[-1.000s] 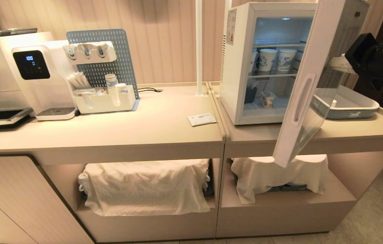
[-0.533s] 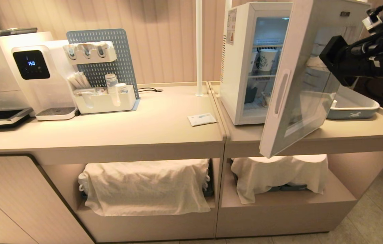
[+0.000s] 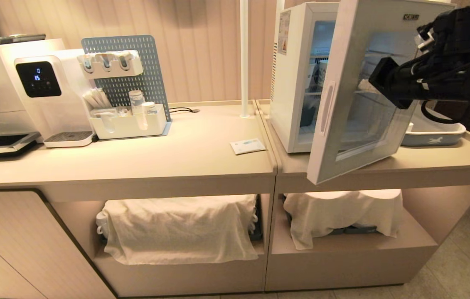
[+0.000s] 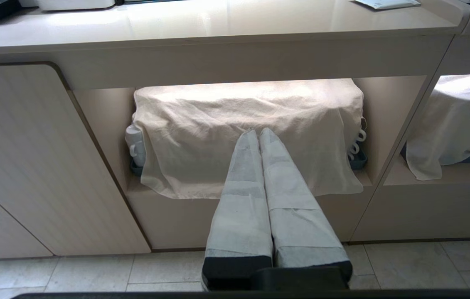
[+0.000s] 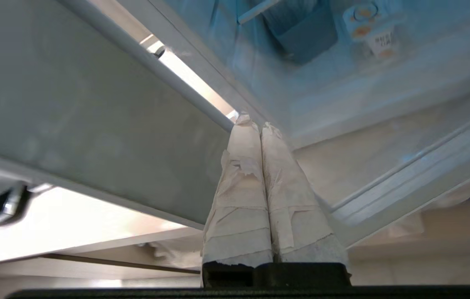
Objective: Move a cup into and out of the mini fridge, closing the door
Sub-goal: Close the freezer door
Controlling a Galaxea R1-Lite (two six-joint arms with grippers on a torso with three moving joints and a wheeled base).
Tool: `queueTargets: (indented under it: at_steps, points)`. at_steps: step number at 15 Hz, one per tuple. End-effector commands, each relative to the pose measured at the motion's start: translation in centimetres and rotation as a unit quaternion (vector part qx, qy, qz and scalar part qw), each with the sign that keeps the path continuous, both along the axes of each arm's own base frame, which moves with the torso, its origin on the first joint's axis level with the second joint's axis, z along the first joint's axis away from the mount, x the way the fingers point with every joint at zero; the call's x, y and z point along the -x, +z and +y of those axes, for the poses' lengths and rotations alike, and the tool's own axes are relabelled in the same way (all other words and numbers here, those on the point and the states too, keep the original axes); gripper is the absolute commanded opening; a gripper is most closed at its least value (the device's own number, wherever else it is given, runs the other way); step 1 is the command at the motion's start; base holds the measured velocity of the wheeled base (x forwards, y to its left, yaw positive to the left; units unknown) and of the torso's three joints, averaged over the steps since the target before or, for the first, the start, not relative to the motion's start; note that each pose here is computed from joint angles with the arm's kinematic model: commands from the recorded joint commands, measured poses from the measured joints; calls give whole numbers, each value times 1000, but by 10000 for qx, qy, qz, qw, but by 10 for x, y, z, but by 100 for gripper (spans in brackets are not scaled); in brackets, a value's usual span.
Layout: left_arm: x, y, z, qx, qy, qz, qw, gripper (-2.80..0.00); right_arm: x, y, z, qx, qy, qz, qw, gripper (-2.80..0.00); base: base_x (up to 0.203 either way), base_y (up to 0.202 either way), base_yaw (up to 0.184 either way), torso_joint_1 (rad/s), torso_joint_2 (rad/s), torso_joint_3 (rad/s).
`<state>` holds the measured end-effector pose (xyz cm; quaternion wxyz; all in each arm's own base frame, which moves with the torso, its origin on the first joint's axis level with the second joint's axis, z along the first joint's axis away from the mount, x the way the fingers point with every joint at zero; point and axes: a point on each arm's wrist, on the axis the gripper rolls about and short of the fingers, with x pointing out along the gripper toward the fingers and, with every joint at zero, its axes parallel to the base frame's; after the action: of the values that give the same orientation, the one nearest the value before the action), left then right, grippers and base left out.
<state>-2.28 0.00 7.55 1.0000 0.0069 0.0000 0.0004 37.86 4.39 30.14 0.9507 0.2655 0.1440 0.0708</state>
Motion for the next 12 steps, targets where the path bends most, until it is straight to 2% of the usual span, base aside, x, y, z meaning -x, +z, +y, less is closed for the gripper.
queueTargets:
  at_steps: [1,5,12]
  points:
    - [0,0,0,0,3,0,10000,-280,-18,-12,4,130,68,19,9999,-280,0,0,0,0,0,0]
    - [0,0,0,0,3,0,10000,-280,-44,-23,11,362,497,-255,9978,-280,0,0,0,0,0,0]
    - [0,0,0,0,3,0,10000,-280,-65,-36,24,971,747,-612,9906,-280,0,0,0,0,0,0]
